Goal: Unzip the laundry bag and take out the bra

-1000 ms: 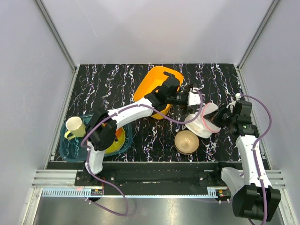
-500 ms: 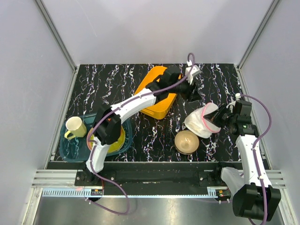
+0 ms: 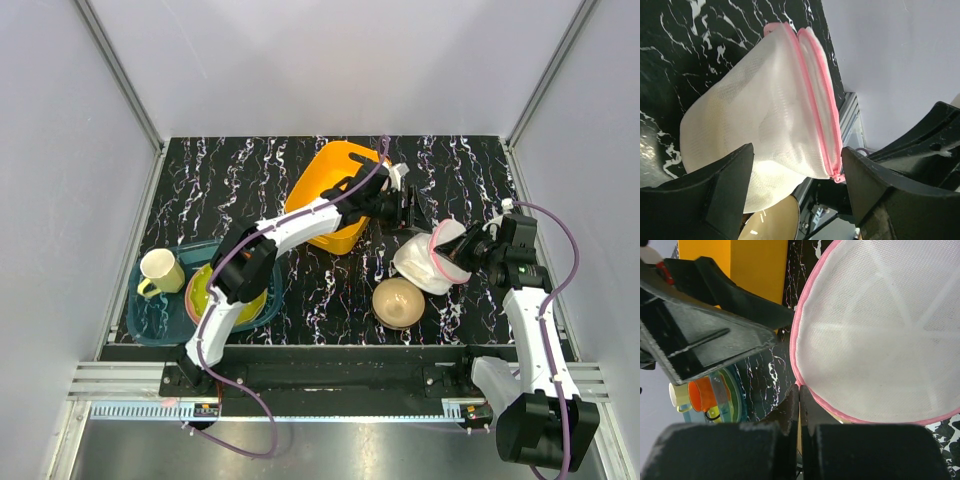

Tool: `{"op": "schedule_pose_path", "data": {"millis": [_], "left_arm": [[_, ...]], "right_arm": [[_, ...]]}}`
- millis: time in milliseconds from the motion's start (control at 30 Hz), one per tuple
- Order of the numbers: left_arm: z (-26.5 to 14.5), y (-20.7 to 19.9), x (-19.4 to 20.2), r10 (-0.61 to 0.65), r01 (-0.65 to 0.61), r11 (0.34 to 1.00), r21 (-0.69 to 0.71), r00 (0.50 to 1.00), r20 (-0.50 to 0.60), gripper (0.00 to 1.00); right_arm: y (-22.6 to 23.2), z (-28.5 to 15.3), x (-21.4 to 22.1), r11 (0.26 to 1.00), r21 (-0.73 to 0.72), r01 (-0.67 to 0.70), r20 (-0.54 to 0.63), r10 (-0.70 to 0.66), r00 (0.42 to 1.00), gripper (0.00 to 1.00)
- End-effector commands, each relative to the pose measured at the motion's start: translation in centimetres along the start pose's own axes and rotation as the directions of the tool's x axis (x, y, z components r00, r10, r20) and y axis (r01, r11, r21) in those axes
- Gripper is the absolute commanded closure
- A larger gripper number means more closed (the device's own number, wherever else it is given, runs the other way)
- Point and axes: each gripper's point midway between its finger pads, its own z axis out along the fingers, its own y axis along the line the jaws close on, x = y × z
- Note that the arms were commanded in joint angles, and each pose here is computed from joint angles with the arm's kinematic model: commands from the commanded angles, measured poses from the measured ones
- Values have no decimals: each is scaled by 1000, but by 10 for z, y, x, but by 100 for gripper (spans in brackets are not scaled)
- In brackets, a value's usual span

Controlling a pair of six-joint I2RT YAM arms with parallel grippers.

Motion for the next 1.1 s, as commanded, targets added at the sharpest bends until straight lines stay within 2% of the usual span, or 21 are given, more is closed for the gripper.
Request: {"op": "schedule_pose_path", "data": {"millis": [0, 400, 500, 633, 833, 867, 900, 967, 1000, 1033, 1067], "left_arm": [[4, -25, 0, -86, 87, 992, 86, 996, -13, 27], [9, -41, 10, -73, 77, 986, 148, 997, -34, 27], [16, -37, 17, -83, 91, 985, 146, 995, -58, 29], [22, -41, 25, -88, 101, 981, 167, 993, -80, 38], [26, -45, 35, -89, 110, 978, 179, 989, -116, 41], [25, -44, 35, -89, 109, 978, 179, 989, -118, 47], [24, -45, 36, -86, 106, 978, 179, 989, -116, 65], [17, -40, 30, -94, 111, 979, 171, 990, -104, 93], [12, -38, 26, -98, 112, 979, 168, 991, -93, 100], [2, -44, 19, -88, 100, 979, 176, 994, -70, 100], [-6, -30, 14, -107, 115, 982, 153, 993, -56, 100]], "right_arm": [[1, -1, -4, 1000, -6, 23, 13, -23, 1000, 100], [1, -1, -6, 1000, 8, 21, 14, -21, 1000, 100], [1, -1, -8, 1000, 11, 23, 18, -23, 1000, 100], [0, -1, -9, 1000, 15, 23, 23, -23, 999, 100], [0, -1, -9, 1000, 18, 20, 19, -20, 1000, 100], [1, -1, -9, 1000, 17, 20, 23, -21, 1000, 100], [0, -2, -11, 999, 26, 21, 28, -22, 999, 100], [-2, -3, -13, 999, 38, 22, 40, -24, 999, 100], [-4, -3, -15, 998, 53, 25, 52, -28, 998, 100], [-5, -3, -16, 998, 62, 18, 61, -22, 998, 100], [-6, -5, -18, 997, 69, 18, 76, -23, 997, 100]]}}
